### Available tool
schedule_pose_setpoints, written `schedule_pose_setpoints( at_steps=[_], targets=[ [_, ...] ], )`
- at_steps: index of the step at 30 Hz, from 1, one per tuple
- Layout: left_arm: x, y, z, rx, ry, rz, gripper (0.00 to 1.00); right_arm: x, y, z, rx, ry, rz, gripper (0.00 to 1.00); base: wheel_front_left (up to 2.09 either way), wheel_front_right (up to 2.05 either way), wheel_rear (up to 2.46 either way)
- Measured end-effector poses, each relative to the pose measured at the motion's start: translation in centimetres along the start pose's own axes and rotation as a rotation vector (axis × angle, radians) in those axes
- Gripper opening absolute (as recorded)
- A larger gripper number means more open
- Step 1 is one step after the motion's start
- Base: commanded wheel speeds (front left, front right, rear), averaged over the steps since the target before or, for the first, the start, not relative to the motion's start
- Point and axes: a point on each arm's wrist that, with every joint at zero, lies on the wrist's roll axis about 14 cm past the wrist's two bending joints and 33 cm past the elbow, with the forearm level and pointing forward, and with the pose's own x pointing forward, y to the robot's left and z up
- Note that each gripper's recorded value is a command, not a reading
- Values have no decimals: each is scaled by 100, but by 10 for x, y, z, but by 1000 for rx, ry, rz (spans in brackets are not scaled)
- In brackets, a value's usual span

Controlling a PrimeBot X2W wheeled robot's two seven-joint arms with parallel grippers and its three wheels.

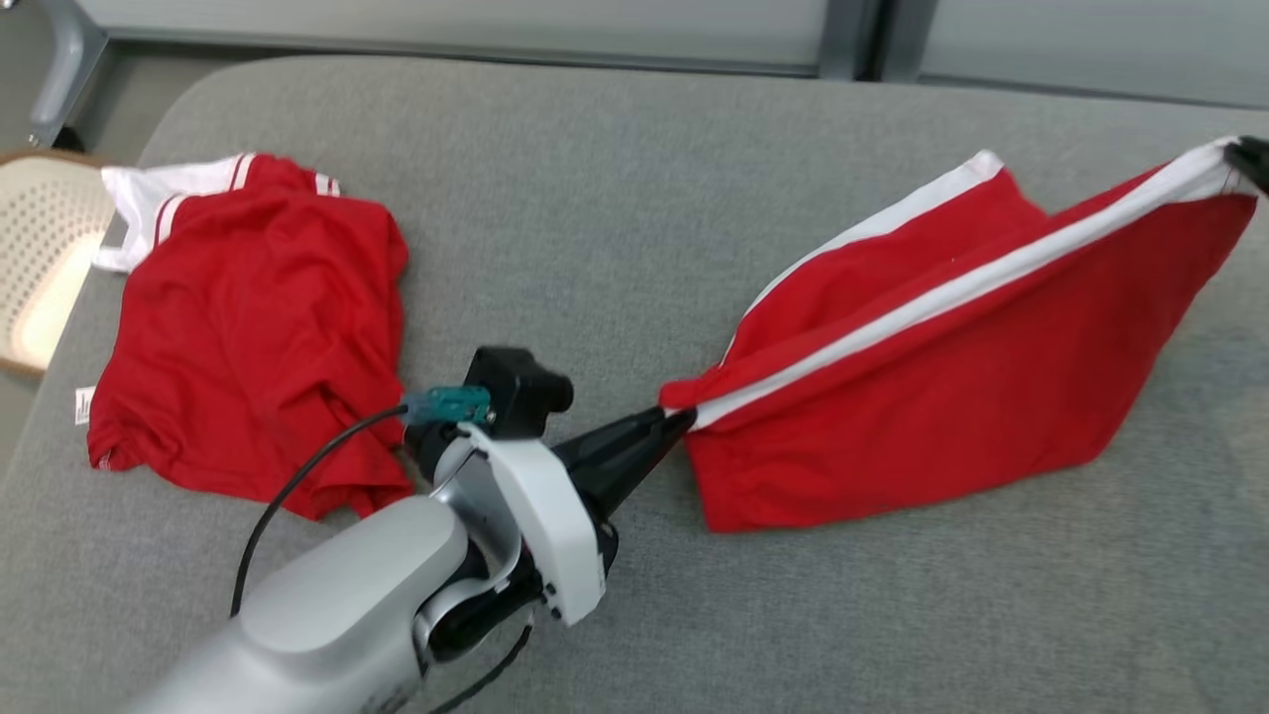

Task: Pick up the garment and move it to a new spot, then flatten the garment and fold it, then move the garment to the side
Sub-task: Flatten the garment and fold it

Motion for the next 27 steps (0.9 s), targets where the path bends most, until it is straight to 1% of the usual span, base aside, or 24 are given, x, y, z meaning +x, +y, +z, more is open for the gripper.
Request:
schedule_pose_setpoints(
  at_steps=[7,10,12,16,22,23,24,25,26,27],
  targets=[
    [19,28,-1,-14,18,42,0,58,6,16,-64,6,17,0,0,0,0],
    [24,37,-3,-25,23,55,0,81,12,22,-53,-16,34,0,0,0,0],
    [25,42,-7,-37,28,67,0,94,16,19,-50,-10,43,0,0,0,0],
    [29,51,-13,-51,40,80,0,115,20,17,-66,-17,49,0,0,0,0],
    [30,64,-19,-54,48,106,0,135,23,9,-59,-13,50,0,0,0,0],
    [30,66,-20,-55,50,108,0,138,24,7,-57,-8,52,0,0,0,0],
    [30,67,-21,-57,51,110,8,140,25,5,-53,-3,54,0,0,0,0],
    [30,68,-21,-59,53,113,30,142,25,3,-43,0,55,13,0,0,0],
    [30,69,-22,-65,55,116,70,144,24,2,-45,3,51,100,0,0,0],
    [30,70,-23,-69,58,118,100,145,22,1,-41,4,44,100,0,0,0]
  ],
)
